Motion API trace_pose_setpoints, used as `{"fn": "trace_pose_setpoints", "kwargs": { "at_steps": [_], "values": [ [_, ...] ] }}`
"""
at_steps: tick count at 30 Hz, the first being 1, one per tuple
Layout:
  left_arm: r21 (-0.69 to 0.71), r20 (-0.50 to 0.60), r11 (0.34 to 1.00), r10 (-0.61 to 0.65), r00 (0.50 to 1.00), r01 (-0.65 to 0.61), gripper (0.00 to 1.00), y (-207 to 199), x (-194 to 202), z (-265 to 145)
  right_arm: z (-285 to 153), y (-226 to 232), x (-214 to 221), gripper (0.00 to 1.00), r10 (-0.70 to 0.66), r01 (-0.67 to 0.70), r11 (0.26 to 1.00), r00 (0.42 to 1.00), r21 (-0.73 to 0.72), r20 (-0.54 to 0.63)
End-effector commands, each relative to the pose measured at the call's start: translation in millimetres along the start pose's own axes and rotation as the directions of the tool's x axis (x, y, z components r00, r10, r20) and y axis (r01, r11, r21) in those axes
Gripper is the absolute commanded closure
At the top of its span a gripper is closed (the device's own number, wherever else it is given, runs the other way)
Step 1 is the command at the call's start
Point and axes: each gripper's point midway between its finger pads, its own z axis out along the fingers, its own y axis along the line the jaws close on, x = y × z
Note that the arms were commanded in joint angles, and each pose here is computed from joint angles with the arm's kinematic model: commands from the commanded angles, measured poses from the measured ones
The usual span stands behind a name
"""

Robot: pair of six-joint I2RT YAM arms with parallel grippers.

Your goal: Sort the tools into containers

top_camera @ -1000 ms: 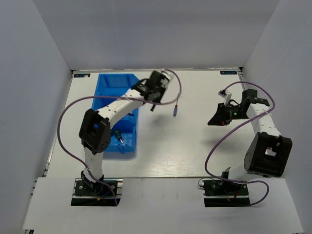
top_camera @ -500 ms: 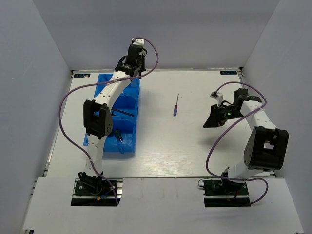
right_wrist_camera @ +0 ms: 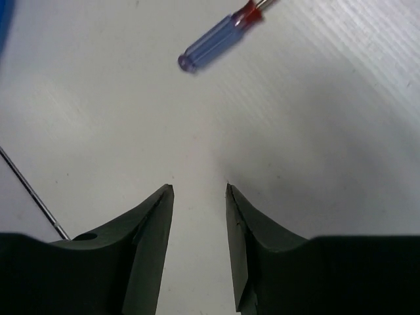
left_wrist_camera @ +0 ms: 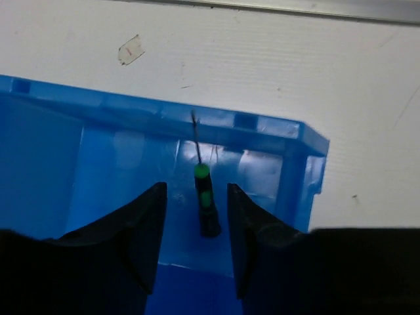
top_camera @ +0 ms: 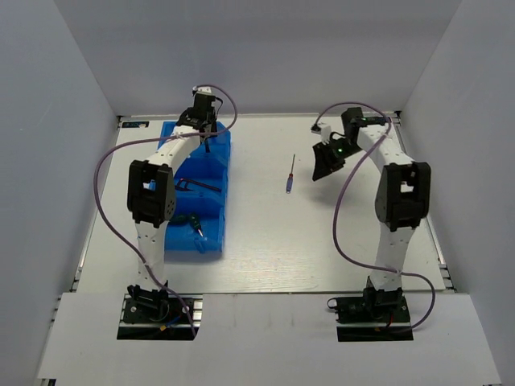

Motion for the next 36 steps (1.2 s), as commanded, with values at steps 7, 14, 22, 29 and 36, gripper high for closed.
{"fn": "trace_pose_setpoints", "kwargs": {
  "at_steps": [7,14,22,29,36],
  "values": [
    [0.060,0.232,0.987,-0.157,0.960,0.147,0.26,21.2,-88.8,-84.8,70.4,-12.1,-65.2,0.56,0.083,-0.067,0.972,0.995,0.225,-0.062],
    [0.261,0.261,0.962,-0.150,0.954,0.080,0.22,1.1,-80.8,-154.1,106.5,-12.7,-75.4,0.55,0.133,-0.100,0.924,0.989,0.369,-0.065],
    [0.351,0.278,0.935,-0.161,0.947,0.056,0.22,20.8,-38.9,-224.0,102.4,-9.3,-61.5,0.55,0.158,-0.112,0.884,0.985,0.454,-0.066],
    [0.436,0.242,0.897,-0.195,0.950,0.073,0.22,17.7,-15.2,-256.0,98.7,-22.1,-61.5,0.55,0.112,-0.060,0.832,0.992,0.552,-0.062],
    [0.435,0.236,0.898,-0.192,0.953,0.073,0.22,28.5,-2.5,-275.6,110.6,-29.0,-53.8,0.55,0.040,0.039,0.820,0.991,0.571,-0.125]
  ]
}}
